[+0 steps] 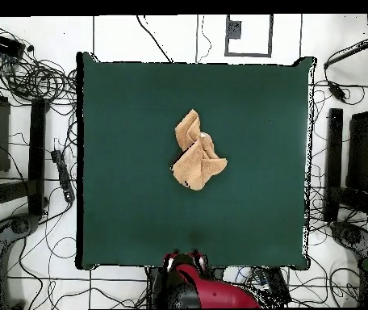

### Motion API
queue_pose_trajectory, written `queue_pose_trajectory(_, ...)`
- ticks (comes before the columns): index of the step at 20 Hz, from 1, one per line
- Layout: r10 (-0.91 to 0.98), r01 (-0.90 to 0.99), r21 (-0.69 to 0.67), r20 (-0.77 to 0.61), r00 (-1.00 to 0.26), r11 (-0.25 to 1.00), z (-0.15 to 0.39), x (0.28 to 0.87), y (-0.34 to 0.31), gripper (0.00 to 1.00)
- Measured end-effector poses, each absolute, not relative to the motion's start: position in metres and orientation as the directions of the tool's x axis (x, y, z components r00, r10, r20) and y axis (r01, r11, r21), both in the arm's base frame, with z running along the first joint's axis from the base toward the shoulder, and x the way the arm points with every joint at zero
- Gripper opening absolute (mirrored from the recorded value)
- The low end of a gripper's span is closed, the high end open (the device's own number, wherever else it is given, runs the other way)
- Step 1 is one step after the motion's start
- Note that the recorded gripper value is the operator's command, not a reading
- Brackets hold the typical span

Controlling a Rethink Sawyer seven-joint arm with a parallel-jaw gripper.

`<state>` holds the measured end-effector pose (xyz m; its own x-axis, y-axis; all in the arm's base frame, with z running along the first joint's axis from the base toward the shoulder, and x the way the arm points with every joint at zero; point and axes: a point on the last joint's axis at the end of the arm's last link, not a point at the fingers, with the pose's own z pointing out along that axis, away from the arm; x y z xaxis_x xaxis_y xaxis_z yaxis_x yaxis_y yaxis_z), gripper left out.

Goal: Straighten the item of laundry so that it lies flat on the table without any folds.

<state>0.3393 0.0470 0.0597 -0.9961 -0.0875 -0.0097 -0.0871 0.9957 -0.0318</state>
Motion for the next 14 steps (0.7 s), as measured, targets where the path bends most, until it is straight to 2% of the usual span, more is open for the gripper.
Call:
queue_pose_trajectory(6,-0.133,-0.132,0.016,0.092,-0.987,0.991,0.016,0.304,0.073,1.0)
queue_pose_trajectory(14,-0.147,-0.144,0.035,0.11,-0.983,0.989,-0.022,0.29,0.081,1.0)
